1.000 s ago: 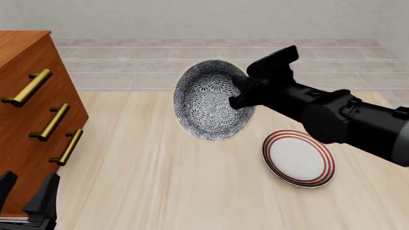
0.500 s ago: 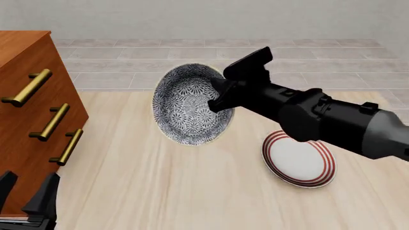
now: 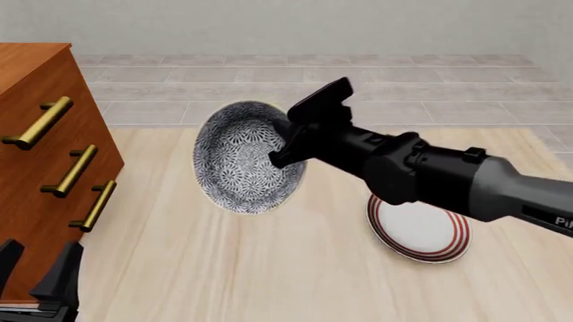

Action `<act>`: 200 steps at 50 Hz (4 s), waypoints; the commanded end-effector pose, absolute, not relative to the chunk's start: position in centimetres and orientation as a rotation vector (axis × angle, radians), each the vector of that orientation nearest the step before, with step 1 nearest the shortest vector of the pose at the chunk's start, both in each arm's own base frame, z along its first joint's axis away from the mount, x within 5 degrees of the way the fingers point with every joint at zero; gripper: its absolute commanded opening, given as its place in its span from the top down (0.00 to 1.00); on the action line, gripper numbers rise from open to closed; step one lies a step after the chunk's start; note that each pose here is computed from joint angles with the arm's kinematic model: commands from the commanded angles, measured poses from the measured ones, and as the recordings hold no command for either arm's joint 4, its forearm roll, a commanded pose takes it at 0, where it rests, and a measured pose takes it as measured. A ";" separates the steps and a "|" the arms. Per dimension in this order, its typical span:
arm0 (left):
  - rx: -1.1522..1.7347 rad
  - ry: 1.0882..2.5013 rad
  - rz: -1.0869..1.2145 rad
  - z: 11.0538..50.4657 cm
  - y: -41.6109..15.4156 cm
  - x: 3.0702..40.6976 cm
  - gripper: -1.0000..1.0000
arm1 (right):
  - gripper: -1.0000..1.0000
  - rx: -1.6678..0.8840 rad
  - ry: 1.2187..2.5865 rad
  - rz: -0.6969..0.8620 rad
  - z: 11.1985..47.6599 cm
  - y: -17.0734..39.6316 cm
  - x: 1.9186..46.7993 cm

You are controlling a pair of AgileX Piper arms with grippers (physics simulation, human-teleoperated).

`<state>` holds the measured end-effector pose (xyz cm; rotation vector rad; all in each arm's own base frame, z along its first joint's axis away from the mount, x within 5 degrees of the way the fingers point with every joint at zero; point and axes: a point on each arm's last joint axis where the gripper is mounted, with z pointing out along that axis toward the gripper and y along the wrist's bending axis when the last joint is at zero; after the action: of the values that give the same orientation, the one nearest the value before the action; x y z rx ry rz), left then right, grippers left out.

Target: Put the bowl on top of the cabinet.

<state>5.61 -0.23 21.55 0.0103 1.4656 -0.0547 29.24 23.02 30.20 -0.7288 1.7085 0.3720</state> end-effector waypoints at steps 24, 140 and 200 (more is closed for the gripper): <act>0.022 1.473 -0.092 21.7 -0.4 6.0 0.00 | 1.00 -0.712 1.670 0.365 29.7 22.7 29.3; 0.123 1.363 -0.680 25.9 -8.4 15.7 0.00 | 1.00 -0.720 1.607 0.388 31.6 22.3 27.2; 0.144 1.437 -0.705 24.1 -11.2 19.3 0.00 | 1.00 -0.716 1.575 0.388 32.8 21.6 26.3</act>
<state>18.92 -10.82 24.33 0.1404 1.4258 -0.6978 26.42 21.72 32.24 -0.7405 1.5797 0.3716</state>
